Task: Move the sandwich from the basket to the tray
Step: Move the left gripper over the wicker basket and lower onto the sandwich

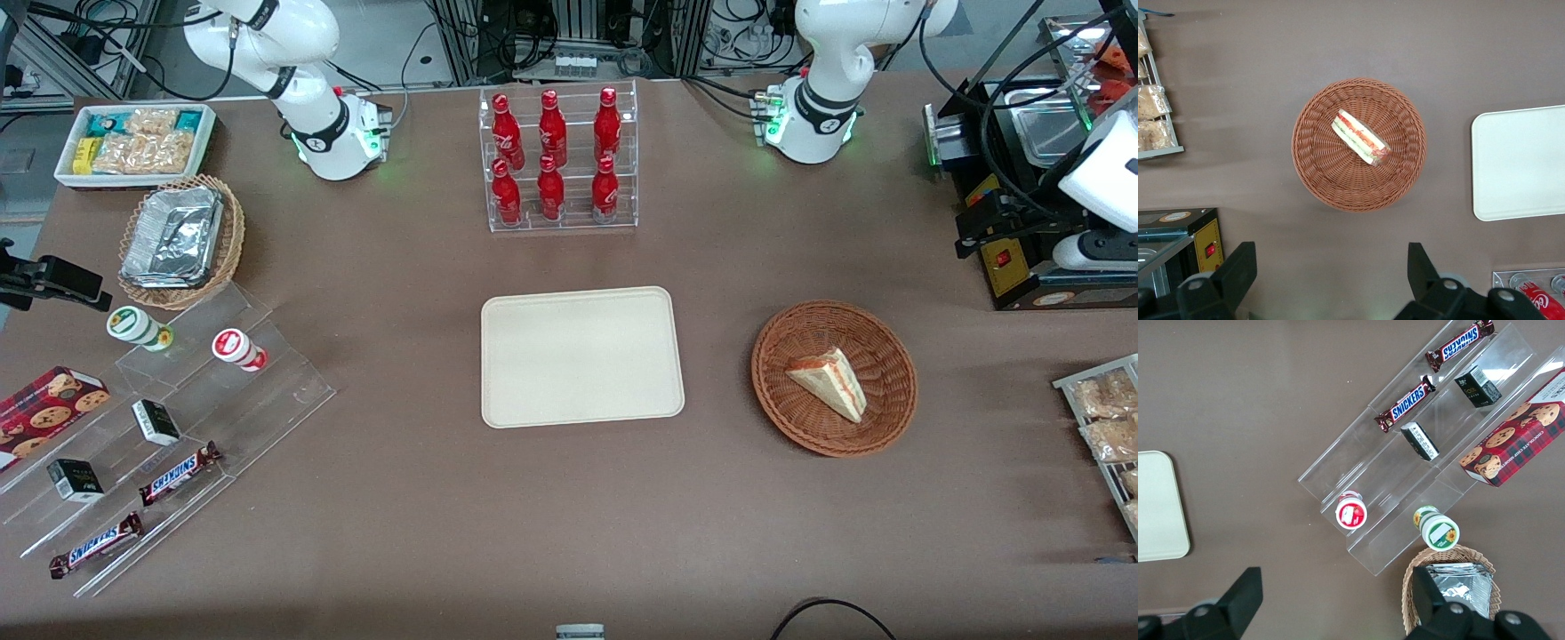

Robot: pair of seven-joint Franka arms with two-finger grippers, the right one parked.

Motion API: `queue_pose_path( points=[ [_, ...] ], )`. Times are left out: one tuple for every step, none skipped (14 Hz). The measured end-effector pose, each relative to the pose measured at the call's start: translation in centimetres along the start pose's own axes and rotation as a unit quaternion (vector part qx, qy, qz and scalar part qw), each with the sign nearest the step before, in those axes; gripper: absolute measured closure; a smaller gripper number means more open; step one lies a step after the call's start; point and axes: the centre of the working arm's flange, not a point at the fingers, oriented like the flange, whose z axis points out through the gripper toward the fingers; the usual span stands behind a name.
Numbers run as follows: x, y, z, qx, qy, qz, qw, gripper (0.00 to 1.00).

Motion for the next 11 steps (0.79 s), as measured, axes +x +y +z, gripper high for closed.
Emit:
queue_pose_path(
  points=[
    [0.0,0.0,0.0,0.0,0.0,0.0,1.0,0.0],
    [0.0,0.0,0.0,0.0,0.0,0.0,1.0,0.0],
    [0.0,0.0,0.0,0.0,0.0,-0.001,1.0,0.0],
    [0.1,0.0,0.2,0.0,-0.001,-0.001,1.0,0.0],
    [0.3,0.0,0.7,0.0,-0.006,-0.002,1.0,0.0],
    [0.7,0.1,1.8,0.0,-0.015,-0.004,0.9999,0.0],
    [1.4,0.3,3.6,0.0,-0.019,-0.009,0.9998,0.0],
    [2.1,0.5,5.7,-0.001,-0.017,-0.018,0.9997,0.0],
    [2.7,0.8,8.0,-0.001,-0.011,-0.029,0.9995,0.0],
    [3.1,1.1,10.4,-0.002,-0.003,-0.042,0.9991,0.0],
    [3.3,1.3,12.7,-0.003,0.006,-0.061,0.9981,0.0]
  ],
)
